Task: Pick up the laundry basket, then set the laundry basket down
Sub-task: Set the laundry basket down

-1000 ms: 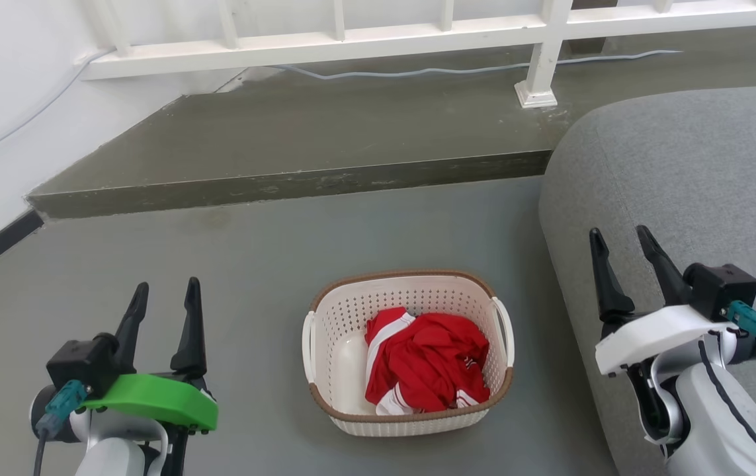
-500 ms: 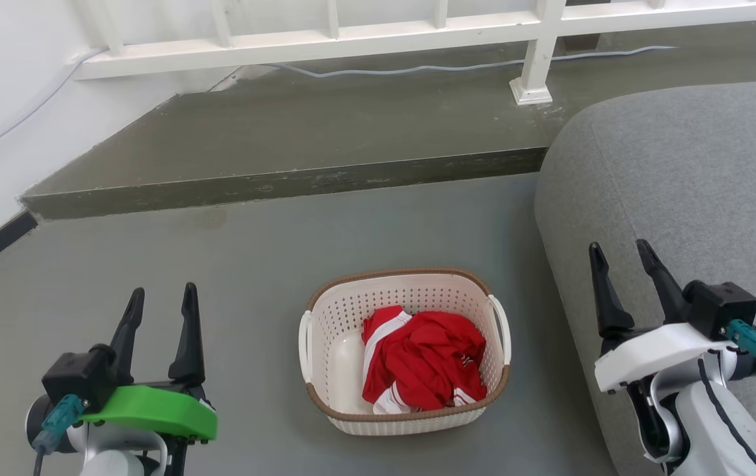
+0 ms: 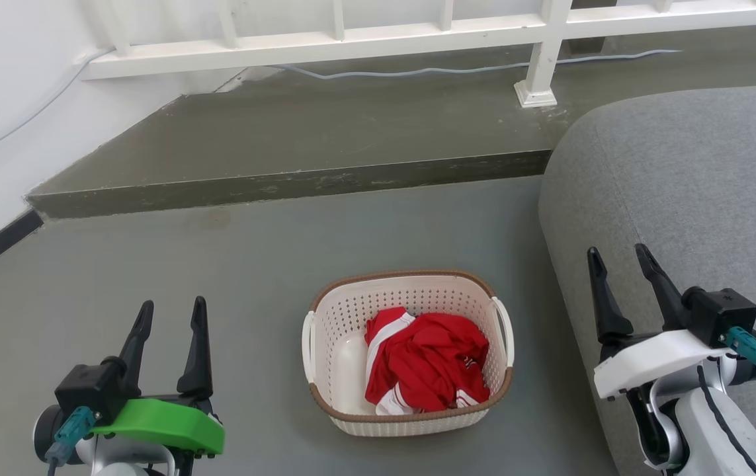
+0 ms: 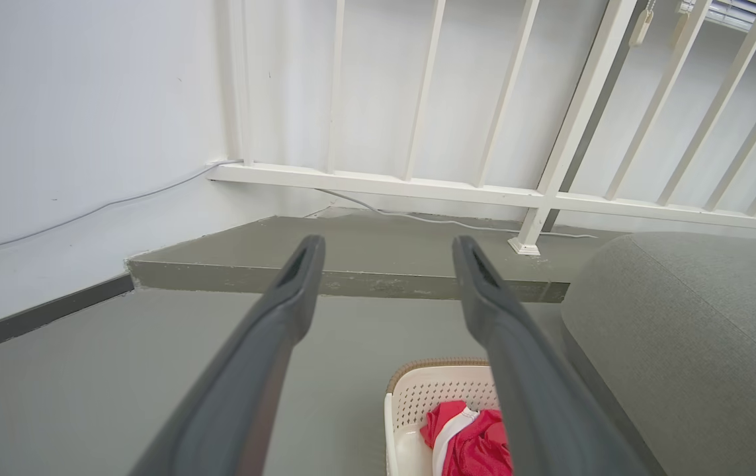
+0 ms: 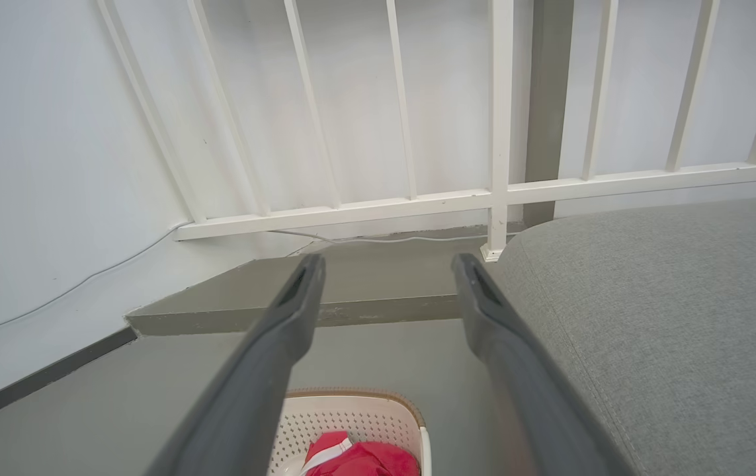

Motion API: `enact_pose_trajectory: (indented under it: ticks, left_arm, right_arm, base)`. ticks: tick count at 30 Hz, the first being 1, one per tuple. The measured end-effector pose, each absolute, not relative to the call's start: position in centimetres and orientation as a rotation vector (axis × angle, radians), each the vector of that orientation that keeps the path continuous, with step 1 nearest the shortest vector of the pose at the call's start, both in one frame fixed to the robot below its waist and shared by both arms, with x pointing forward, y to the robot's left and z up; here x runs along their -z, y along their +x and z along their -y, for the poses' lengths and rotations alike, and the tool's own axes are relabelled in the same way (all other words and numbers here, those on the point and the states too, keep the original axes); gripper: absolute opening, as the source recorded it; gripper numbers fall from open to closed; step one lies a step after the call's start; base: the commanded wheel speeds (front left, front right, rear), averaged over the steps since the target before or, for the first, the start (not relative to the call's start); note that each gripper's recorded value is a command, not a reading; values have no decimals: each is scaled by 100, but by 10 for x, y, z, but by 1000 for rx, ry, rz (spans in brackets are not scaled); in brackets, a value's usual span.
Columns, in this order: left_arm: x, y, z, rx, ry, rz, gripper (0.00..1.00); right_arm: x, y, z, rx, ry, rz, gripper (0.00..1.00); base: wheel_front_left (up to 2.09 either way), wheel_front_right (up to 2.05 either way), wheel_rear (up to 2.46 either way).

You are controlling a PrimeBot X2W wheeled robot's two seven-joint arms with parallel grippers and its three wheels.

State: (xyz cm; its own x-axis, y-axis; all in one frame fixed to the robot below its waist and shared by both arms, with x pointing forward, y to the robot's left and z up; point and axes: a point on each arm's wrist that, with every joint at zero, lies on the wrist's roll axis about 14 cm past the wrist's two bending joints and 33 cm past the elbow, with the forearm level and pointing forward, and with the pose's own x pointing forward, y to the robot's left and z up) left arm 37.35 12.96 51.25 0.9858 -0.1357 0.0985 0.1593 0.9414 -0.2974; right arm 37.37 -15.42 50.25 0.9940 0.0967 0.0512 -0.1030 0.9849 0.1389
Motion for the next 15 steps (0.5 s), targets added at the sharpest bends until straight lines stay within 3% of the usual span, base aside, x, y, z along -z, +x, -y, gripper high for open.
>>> enact_pose_trajectory:
  ticks: [15]
  left_arm:
    - [-511, 370, -129, 157, -314, 73, 100]
  right_arm:
    - [-500, 370, 154, -99, 148, 39, 100]
  base:
    - [0, 0, 0]
